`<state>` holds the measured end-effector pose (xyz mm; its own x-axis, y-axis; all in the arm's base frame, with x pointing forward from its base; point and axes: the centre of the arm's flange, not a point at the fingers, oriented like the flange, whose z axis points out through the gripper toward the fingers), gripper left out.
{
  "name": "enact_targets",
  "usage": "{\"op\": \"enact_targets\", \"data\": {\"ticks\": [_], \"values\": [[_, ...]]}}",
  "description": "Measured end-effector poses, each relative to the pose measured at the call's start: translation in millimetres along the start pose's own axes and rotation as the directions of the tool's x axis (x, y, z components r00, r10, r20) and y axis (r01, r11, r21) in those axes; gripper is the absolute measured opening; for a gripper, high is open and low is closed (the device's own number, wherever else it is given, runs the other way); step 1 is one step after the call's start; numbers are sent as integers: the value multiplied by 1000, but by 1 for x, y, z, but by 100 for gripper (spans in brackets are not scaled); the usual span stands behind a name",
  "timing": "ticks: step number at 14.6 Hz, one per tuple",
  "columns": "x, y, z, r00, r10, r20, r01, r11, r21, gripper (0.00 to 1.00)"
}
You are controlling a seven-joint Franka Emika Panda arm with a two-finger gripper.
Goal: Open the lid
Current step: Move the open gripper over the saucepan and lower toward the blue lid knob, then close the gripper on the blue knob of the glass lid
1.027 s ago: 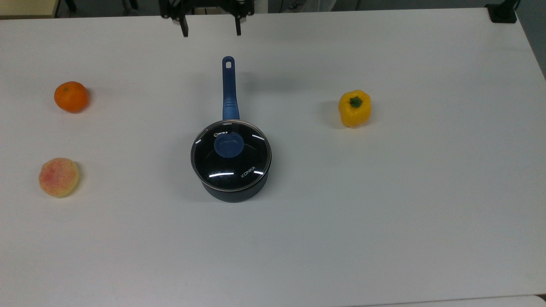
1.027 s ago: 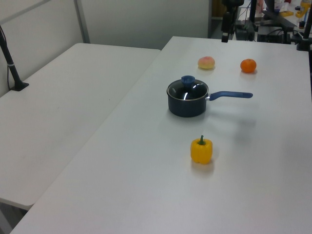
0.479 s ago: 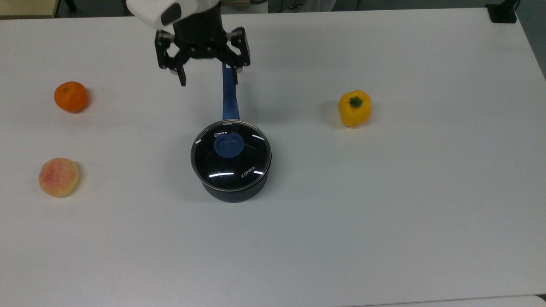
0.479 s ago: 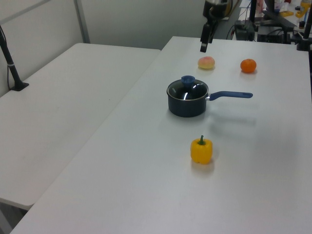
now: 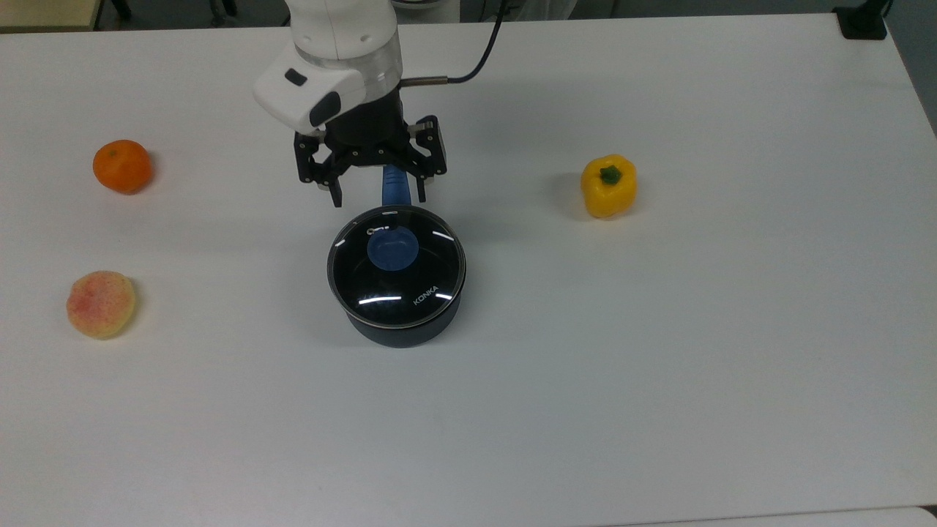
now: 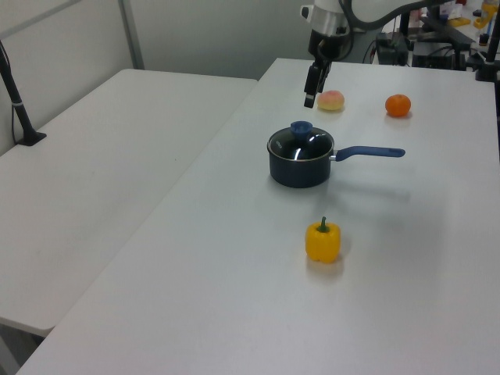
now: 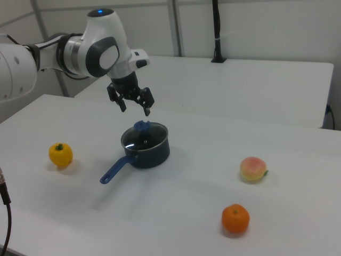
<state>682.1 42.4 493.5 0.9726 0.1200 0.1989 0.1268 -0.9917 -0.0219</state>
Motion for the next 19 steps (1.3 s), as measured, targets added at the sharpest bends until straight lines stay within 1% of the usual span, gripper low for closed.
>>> {"op": "enact_targets", "data": {"ticks": [2,3,7,10,14,17,19], "values": [[4,-4,14,1000,2,-7,-2,1000,2,100],[5,-4,20,1000,3,-10,-3,1000,-6,100],[11,-21,45,1000,-21,-19,19,997,-69,100],[12,-30,61,999,-38,-9,37,995,-91,100],[12,-30,73,999,-53,8,53,992,-117,100],[12,-28,77,998,-61,12,62,986,-152,100],[12,-27,77,998,-67,13,69,984,-165,96]]}}
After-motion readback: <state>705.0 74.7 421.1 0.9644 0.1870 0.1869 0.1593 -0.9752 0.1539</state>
